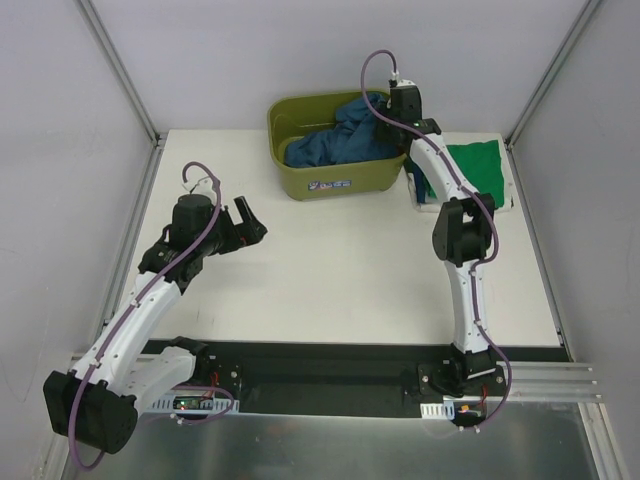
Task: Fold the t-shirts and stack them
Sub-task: Grab crumpled tshirt from bin with the right arm
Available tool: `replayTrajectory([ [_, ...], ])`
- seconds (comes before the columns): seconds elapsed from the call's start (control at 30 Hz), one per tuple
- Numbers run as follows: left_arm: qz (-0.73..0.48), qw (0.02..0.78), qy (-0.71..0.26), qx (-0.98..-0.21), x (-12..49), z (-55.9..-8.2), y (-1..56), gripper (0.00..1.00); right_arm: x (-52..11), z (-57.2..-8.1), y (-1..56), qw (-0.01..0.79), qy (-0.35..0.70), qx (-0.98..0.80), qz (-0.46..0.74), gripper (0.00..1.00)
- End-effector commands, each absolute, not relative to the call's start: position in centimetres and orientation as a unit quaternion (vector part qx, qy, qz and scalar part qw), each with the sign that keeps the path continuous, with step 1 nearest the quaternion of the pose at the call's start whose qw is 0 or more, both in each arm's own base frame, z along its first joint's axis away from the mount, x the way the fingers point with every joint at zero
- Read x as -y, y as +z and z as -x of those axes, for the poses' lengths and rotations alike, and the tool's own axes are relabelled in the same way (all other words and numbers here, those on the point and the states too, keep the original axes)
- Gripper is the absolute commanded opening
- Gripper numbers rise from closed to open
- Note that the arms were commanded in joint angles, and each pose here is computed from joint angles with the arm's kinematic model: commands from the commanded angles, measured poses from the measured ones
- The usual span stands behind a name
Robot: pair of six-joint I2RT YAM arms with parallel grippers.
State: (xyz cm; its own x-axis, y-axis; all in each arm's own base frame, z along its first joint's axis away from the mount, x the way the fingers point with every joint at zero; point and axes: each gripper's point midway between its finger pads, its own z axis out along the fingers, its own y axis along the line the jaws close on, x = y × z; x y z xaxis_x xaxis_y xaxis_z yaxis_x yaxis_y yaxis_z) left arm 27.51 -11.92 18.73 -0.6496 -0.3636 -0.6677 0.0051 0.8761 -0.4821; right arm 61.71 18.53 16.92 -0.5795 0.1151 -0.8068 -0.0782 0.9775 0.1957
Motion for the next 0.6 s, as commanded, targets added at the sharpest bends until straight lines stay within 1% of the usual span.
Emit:
replayTrajectory([
  [0.0,0.096,0.429,-0.218,-0.871,11.3,-27.8,19.4,0.99,-18.9,-63.5,21.1,0.512,0.135,-0.847,-0.045,0.1],
  [0.03,0.096,0.429,-0.218,-0.871,11.3,-27.8,19.4,0.99,-18.7,-63.3,22.0,0.518,0.136,-0.843,-0.054,0.01],
  [0.1,0.096,0.43,-0.22,-0.87,11.4,-27.7,19.5,0.99,-18.7,-63.0,23.5,0.529,0.142,-0.835,-0.053,0.01],
  [0.13,0.095,0.43,-0.221,-0.87,11.4,-27.6,19.5,0.99,-18.8,-62.6,25.7,0.544,0.151,-0.824,-0.051,0.01],
  [0.2,0.097,0.431,-0.223,-0.869,11.4,-27.5,19.5,0.99,-19.5,-61.7,28.0,0.555,0.17,-0.814,-0.034,0.01],
  [0.23,0.096,0.431,-0.224,-0.869,11.4,-27.5,19.5,0.99,-19.7,-60.7,30.9,0.573,0.178,-0.8,-0.023,0.0],
  [0.3,0.097,0.432,-0.226,-0.868,11.4,-27.3,19.5,0.99,-20.8,-59.1,33.7,0.588,0.189,-0.786,0.0,0.01],
  [0.33,0.098,0.432,-0.227,-0.867,11.4,-27.2,19.5,0.99,-20.9,-57.6,37.2,0.613,0.194,-0.766,0.01,0.01],
  [0.37,0.097,0.431,-0.228,-0.867,11.4,-27.1,19.4,0.99,-21.2,-56.7,38.0,0.619,0.189,-0.762,0.028,0.01],
  [0.4,0.097,0.434,-0.23,-0.866,11.4,-27.0,19.6,0.99,-23.0,-55.1,39.6,0.625,0.207,-0.75,0.057,0.0],
  [0.43,0.098,0.435,-0.229,-0.866,11.3,-26.9,19.5,0.99,-23.1,-53.4,42.7,0.646,0.213,-0.73,0.067,0.01],
  [0.5,0.101,0.439,-0.225,-0.864,11.1,-26.8,19.5,0.99,-24.6,-51.0,44.6,0.658,0.213,-0.716,0.096,0.01],
  [0.53,0.101,0.44,-0.224,-0.863,11.1,-26.8,19.5,0.99,-24.6,-49.1,47.4,0.678,0.22,-0.694,0.102,0.01],
  [0.57,0.101,0.439,-0.224,-0.864,11.0,-26.7,19.3,0.99,-24.7,-48.2,48.4,0.687,0.221,-0.684,0.107,0.0],
])
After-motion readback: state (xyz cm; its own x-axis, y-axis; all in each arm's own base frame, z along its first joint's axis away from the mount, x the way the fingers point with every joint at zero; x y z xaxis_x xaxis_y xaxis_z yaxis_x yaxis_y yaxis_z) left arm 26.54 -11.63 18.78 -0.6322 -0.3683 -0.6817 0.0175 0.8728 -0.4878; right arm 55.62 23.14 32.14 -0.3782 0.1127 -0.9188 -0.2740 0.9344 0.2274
